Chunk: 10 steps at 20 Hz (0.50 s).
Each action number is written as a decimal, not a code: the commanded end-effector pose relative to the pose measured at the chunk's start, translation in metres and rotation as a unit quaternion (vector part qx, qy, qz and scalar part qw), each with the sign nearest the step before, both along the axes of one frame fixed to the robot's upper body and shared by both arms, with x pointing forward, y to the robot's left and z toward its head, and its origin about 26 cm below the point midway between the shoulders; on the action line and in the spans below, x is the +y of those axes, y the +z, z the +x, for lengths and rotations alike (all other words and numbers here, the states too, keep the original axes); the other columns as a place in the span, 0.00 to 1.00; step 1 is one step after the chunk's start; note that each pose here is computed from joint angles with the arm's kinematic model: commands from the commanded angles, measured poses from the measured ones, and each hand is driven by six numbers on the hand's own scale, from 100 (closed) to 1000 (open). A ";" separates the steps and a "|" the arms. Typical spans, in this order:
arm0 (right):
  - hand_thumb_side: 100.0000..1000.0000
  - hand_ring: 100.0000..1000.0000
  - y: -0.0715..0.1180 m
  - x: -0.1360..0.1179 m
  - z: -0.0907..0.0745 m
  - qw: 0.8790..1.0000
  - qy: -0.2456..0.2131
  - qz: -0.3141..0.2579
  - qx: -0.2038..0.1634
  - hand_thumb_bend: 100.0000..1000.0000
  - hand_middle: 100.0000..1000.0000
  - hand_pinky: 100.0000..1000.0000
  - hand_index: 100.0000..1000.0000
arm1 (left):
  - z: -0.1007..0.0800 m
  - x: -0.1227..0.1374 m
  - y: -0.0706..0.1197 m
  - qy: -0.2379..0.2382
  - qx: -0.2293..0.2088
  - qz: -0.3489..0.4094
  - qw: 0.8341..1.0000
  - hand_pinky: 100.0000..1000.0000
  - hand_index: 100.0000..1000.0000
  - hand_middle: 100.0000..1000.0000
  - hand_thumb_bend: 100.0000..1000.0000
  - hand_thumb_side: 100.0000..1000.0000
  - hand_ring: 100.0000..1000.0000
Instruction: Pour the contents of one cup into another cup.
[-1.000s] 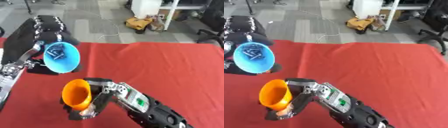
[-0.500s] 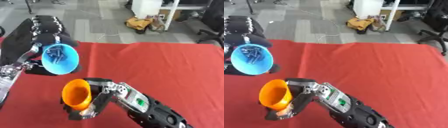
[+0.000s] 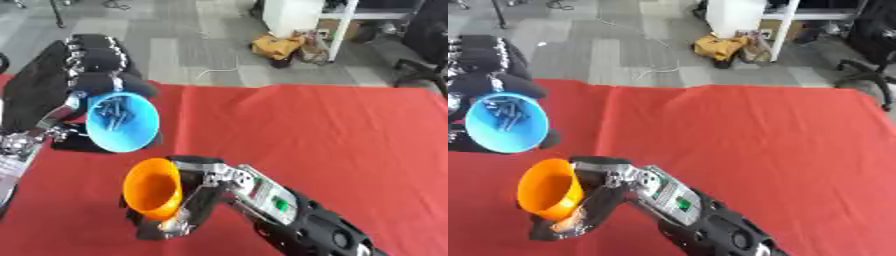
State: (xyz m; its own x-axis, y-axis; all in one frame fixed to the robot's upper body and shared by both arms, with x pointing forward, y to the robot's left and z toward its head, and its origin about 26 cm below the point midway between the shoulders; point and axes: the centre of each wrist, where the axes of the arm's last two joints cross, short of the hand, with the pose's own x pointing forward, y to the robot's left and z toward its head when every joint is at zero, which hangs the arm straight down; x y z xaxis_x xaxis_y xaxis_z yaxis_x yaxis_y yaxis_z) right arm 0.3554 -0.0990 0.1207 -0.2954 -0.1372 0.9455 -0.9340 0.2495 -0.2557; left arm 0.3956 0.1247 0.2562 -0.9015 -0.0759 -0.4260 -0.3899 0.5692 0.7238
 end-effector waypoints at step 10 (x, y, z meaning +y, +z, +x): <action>0.00 0.50 0.009 -0.004 0.003 1.000 -0.001 0.002 -0.012 0.27 0.36 0.70 0.63 | -0.004 0.001 0.012 0.003 -0.059 0.017 0.998 0.47 0.61 0.32 0.62 0.00 0.32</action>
